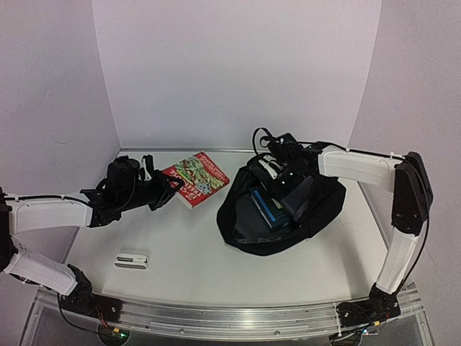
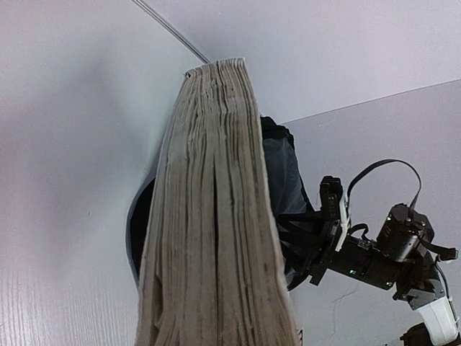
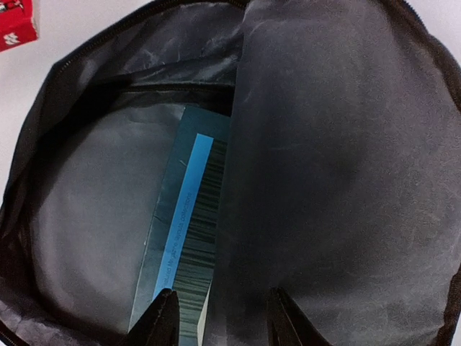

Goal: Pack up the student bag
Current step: Pick up the book from the center of the board, then place the book in the student bag.

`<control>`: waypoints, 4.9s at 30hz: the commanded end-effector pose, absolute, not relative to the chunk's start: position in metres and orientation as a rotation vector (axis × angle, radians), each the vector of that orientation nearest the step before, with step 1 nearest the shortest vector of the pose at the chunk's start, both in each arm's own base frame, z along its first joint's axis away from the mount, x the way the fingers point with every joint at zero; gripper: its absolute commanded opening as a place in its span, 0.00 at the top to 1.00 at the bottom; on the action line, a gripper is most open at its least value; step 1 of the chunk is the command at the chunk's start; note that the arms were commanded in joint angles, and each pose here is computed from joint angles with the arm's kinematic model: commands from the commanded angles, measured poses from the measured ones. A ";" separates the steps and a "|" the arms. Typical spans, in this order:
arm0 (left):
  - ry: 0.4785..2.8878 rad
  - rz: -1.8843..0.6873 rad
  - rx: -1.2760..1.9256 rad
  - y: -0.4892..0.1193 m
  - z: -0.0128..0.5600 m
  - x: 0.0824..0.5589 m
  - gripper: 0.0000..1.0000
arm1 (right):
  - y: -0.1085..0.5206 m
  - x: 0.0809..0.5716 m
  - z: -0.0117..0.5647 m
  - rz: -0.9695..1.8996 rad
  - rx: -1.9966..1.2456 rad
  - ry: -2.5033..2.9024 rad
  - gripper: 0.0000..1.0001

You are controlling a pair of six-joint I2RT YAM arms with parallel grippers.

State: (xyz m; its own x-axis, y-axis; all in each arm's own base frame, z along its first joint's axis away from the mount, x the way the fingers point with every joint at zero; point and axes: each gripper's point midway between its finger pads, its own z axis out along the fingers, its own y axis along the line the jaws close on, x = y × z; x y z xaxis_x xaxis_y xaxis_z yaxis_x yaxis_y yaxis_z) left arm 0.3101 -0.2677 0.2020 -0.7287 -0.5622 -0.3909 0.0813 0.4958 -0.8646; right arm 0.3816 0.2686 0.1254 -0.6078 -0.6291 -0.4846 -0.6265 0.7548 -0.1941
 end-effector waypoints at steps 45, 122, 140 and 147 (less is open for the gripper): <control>1.863 -1.909 0.072 -0.383 0.244 0.310 1.00 | 0.285 0.400 0.261 0.250 -0.726 2.193 1.00; 2.134 -1.711 -0.051 -0.521 0.202 0.367 1.00 | 0.306 0.365 0.251 0.500 -0.840 2.209 1.00; 2.324 -1.305 -0.101 -0.471 0.182 0.351 0.65 | 0.309 0.370 0.250 0.485 -0.846 2.206 1.00; 2.345 -1.374 -0.074 -0.491 0.170 0.354 0.73 | 0.309 0.372 0.251 0.487 -0.837 2.205 1.00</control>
